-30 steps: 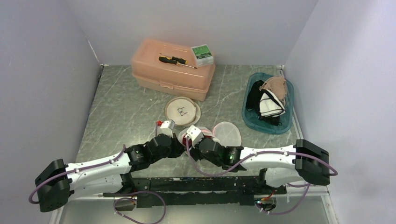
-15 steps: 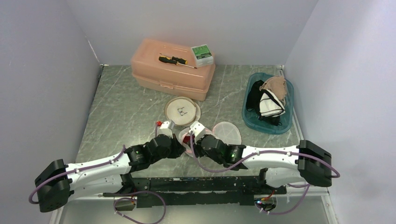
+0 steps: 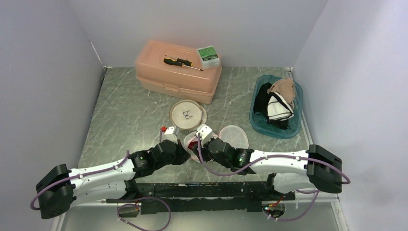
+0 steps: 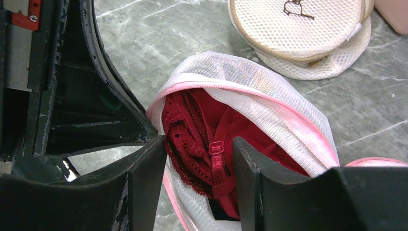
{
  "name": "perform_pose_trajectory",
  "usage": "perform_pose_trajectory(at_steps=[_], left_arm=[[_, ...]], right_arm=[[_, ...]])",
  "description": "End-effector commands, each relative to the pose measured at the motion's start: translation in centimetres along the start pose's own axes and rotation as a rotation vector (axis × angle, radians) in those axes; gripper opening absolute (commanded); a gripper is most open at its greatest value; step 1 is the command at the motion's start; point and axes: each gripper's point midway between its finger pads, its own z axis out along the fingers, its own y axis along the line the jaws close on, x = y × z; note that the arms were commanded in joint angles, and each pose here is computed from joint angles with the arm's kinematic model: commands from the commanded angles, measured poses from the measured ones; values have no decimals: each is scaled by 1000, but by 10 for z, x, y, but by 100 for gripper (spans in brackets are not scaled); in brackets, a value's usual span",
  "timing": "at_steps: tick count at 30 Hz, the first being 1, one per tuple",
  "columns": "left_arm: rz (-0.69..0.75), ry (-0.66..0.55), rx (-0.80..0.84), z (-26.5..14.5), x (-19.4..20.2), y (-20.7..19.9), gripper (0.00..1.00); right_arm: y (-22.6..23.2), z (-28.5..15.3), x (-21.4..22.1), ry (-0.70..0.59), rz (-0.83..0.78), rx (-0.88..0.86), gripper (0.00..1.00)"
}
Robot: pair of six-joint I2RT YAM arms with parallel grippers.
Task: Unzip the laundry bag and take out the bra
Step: Pick up the bra from the laundry bag.
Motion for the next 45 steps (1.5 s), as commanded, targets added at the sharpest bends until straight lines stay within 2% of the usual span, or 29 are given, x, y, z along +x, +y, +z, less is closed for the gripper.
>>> perform_pose_trajectory(at_steps=[1, 5, 9, 13, 20, 26, 31, 45], left_arm=[[-17, -3, 28, 0, -1, -5, 3], [-19, 0, 29, 0, 1, -5, 3], [-22, -2, 34, -1, 0, -6, 3], [-21, -3, 32, -2, -1, -5, 2], [-21, 7, 16, -1, 4, 1, 3], [-34, 12, -8, -3, 9, 12, 3], [-47, 5, -38, -8, 10, 21, 3], [-40, -18, -62, -16, 3, 24, 3]], right_arm=[[8, 2, -20, -60, 57, -35, 57], [12, 6, -19, -38, 65, -46, 58], [14, 10, -13, -14, 59, -48, 54], [12, 8, -13, -24, 68, -41, 41], [11, 1, -23, -62, 102, -57, 24], [4, -8, -33, -92, 175, -77, 18], [-5, -15, -38, -107, 224, -80, 0], [-16, -49, -50, -141, 257, -226, 0]])
